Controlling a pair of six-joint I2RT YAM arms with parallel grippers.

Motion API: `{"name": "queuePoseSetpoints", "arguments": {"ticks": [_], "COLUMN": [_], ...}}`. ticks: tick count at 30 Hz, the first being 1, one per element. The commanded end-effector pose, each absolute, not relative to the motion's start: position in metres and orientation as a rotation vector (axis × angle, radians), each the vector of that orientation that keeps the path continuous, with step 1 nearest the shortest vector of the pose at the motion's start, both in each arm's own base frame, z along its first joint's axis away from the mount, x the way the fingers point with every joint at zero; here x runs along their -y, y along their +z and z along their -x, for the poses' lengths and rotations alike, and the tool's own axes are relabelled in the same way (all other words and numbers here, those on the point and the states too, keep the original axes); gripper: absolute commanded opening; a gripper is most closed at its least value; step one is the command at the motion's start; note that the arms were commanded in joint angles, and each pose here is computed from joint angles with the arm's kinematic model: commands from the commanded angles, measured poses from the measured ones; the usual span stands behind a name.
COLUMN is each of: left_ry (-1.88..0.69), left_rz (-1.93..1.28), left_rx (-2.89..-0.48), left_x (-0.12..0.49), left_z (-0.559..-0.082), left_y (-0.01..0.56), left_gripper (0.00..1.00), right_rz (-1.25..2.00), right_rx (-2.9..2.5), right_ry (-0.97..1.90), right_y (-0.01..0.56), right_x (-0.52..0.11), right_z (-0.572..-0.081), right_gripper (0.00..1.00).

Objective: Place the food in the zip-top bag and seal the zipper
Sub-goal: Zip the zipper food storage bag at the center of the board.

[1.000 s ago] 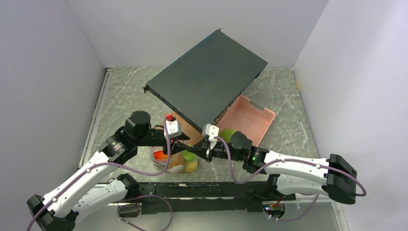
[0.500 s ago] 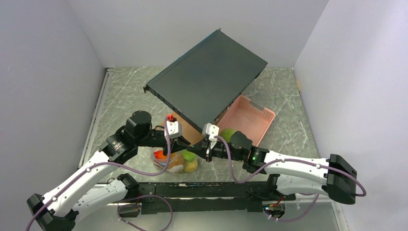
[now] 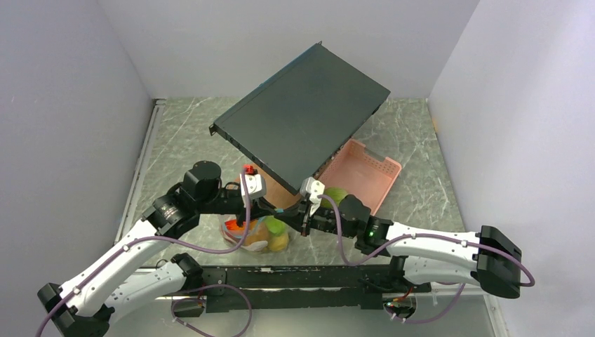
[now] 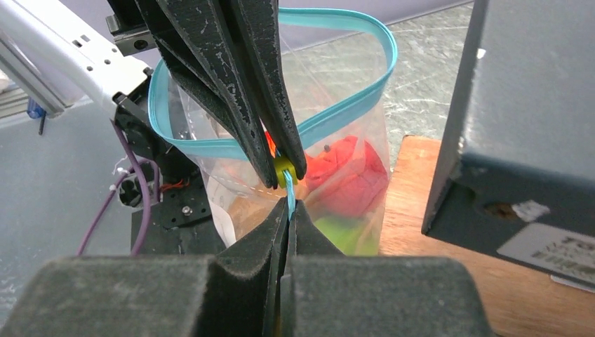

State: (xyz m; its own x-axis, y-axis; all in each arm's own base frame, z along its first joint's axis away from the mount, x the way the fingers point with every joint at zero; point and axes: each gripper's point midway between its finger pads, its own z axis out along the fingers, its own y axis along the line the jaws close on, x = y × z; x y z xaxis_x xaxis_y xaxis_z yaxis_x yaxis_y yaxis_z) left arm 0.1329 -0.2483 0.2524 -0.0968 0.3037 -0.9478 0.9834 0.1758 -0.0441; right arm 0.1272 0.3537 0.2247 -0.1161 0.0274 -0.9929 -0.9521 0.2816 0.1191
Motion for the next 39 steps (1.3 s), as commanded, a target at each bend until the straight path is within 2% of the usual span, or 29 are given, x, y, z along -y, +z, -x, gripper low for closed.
{"name": "queuePoseSetpoints", "arguments": {"ticks": [1, 9, 15, 19, 20, 22, 35, 39], "left_ry": [-0.884, -0.837, -0.855, -0.873, -0.878, -0.887, -0.899, -0.897], "left_rz": [-1.206, -1.213, -1.214, -1.214, -1.213, -1.214, -1.221, -1.225], "left_rx": [-1.612, -1.661, -1.635, -1.619, -1.614, -1.610, -1.613, -1.620], "left_x": [0.237, 0.227, 0.226, 0.227, 0.228, 0.228, 0.228, 0.227], "left_z": [-0.142, -0.141, -0.134, -0.132, -0.132, -0.130, -0.128, -0.127], "left_y": [0.265, 0.262, 0.267, 0.272, 0.274, 0.276, 0.274, 0.272], "left_gripper": [0.00, 0.00, 0.00, 0.00, 0.00, 0.00, 0.00, 0.00], "right_rz": [0.823, 0.816, 1.051, 1.088, 1.083, 1.085, 1.064, 1.092], "right_rx": [-1.395, -1.398, -1.390, -1.412, -1.410, -1.403, -1.410, -1.420], "right_ry": [1.095, 1.101, 1.131, 1.133, 1.133, 1.132, 1.058, 1.039], "right_y": [0.238, 0.236, 0.231, 0.231, 0.233, 0.237, 0.259, 0.257], "right_x": [-0.345, -0.335, -0.346, -0.352, -0.353, -0.354, -0.367, -0.372], "right_z": [-0.133, -0.128, -0.105, -0.104, -0.105, -0.105, -0.125, -0.127], "right_gripper": [0.00, 0.00, 0.00, 0.19, 0.27, 0.32, 0.33, 0.24]}}
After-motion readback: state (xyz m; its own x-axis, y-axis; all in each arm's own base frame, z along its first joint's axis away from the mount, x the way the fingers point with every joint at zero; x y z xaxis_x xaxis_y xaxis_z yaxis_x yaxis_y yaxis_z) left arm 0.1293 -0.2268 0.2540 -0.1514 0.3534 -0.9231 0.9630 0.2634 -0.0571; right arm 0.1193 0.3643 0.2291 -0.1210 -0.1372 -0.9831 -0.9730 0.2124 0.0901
